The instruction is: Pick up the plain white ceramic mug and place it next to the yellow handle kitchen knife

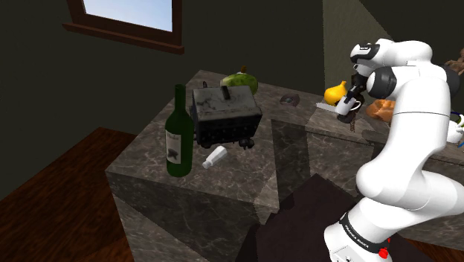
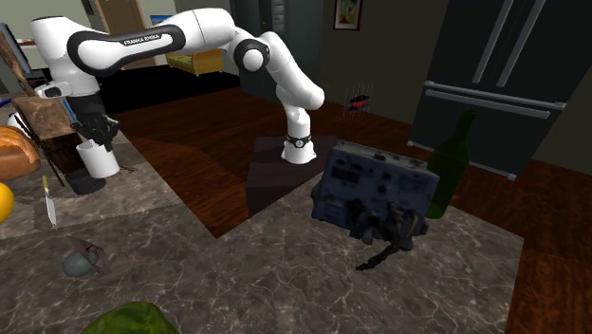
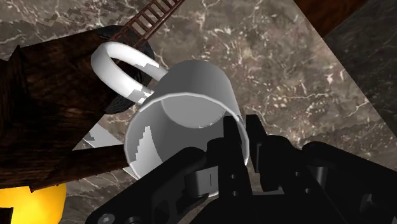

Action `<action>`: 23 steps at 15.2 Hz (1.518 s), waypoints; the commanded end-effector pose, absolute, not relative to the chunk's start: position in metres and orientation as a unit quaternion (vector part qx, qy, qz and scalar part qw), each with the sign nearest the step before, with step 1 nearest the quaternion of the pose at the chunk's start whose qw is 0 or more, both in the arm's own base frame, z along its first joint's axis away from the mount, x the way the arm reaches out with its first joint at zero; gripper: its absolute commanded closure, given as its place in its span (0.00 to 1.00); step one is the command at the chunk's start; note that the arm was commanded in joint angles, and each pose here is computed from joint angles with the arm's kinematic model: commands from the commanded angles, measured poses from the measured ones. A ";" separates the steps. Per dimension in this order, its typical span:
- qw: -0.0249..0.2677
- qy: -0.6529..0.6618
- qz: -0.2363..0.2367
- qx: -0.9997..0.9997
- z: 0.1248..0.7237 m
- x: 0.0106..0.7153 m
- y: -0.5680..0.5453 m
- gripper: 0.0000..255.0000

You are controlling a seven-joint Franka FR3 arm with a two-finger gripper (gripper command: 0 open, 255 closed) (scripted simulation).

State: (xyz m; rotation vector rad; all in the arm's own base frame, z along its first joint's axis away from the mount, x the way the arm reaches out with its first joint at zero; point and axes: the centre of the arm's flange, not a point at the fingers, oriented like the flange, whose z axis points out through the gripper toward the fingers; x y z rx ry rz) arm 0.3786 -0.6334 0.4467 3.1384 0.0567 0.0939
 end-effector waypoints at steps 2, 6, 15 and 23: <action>0.001 0.018 0.030 0.999 0.431 0.379 -0.633 1.00; 0.001 0.018 0.030 0.999 0.410 0.379 -0.633 1.00; 0.001 0.018 0.030 0.999 0.383 0.379 -0.633 1.00; 0.001 0.018 0.030 0.999 0.383 0.379 -0.633 0.00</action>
